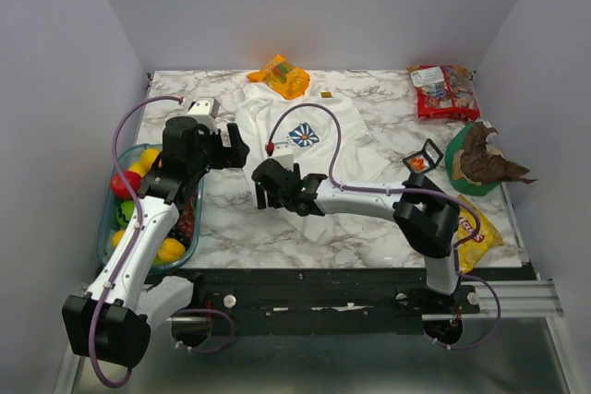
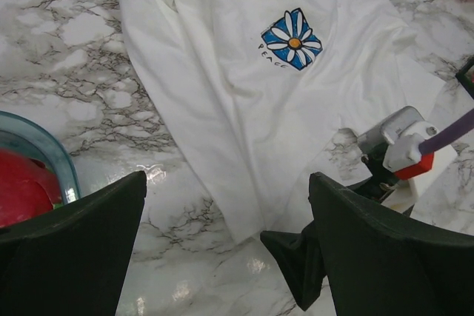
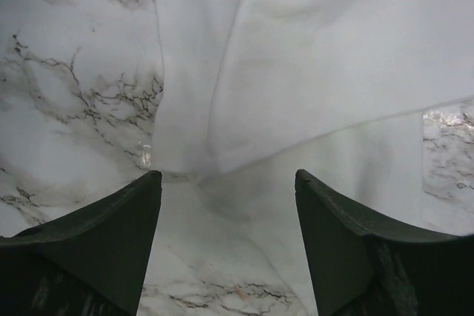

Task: Pin the brooch onto the clothing

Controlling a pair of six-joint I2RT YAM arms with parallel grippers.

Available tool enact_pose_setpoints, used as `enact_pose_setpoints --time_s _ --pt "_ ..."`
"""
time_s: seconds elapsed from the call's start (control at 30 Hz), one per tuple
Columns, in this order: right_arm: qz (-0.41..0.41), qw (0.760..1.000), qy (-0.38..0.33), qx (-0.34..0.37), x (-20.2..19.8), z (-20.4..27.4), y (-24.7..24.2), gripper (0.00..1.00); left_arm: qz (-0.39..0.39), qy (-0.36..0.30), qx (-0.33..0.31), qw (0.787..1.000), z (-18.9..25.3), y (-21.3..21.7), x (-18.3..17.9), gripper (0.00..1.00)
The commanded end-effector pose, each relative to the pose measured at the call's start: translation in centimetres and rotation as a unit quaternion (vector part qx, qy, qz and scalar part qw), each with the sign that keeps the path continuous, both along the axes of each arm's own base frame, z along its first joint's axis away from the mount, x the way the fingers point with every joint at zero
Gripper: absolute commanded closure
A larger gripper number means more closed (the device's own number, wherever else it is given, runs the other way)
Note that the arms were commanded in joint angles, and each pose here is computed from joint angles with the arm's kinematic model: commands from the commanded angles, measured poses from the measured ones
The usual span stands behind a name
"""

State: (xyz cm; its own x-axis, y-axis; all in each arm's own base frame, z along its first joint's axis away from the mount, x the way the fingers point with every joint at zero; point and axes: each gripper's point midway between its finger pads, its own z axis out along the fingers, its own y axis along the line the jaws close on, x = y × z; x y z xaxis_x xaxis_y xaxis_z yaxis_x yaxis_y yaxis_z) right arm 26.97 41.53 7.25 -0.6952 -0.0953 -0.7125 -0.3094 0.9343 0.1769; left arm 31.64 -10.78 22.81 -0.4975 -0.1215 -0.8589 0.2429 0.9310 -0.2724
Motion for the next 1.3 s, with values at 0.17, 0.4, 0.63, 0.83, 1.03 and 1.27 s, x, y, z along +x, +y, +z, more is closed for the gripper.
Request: enact_pose_setpoints --time_s 0.17,0.4,0.63,0.83,1.03,1.27 --pt "-0.042 0.998 -0.005 -0.039 2.0 -2.5 -0.4 0.39 -0.015 -0.002 -0.011 1.000 0.5 -0.7 -0.1 0.01" --pt "-0.057 0.997 -0.028 -0.040 2.7 -0.6 -2.0 0.83 -0.011 0.003 -0.007 1.000 0.2 -0.5 0.0 0.01" --pt "-0.088 0.995 -0.034 -0.024 3.8 2.0 -6.2 0.99 -0.019 0.030 -0.004 0.999 -1.5 -1.0 0.3 0.02" --pt "-0.120 0.992 -0.029 -0.013 4.2 2.9 -12.0 0.99 -0.055 0.112 0.031 0.992 -5.7 -2.9 -0.1 0.03" --pt "-0.179 0.983 -0.032 -0.017 5.4 3.1 -18.6 0.99 -0.091 0.197 0.095 0.972 -10.4 -4.4 -1.1 0.03" --pt "-0.243 0.968 -0.049 -0.033 7.2 3.4 -26.3 0.99 -0.084 0.226 0.157 0.958 -12.9 -3.9 -1.6 0.08"
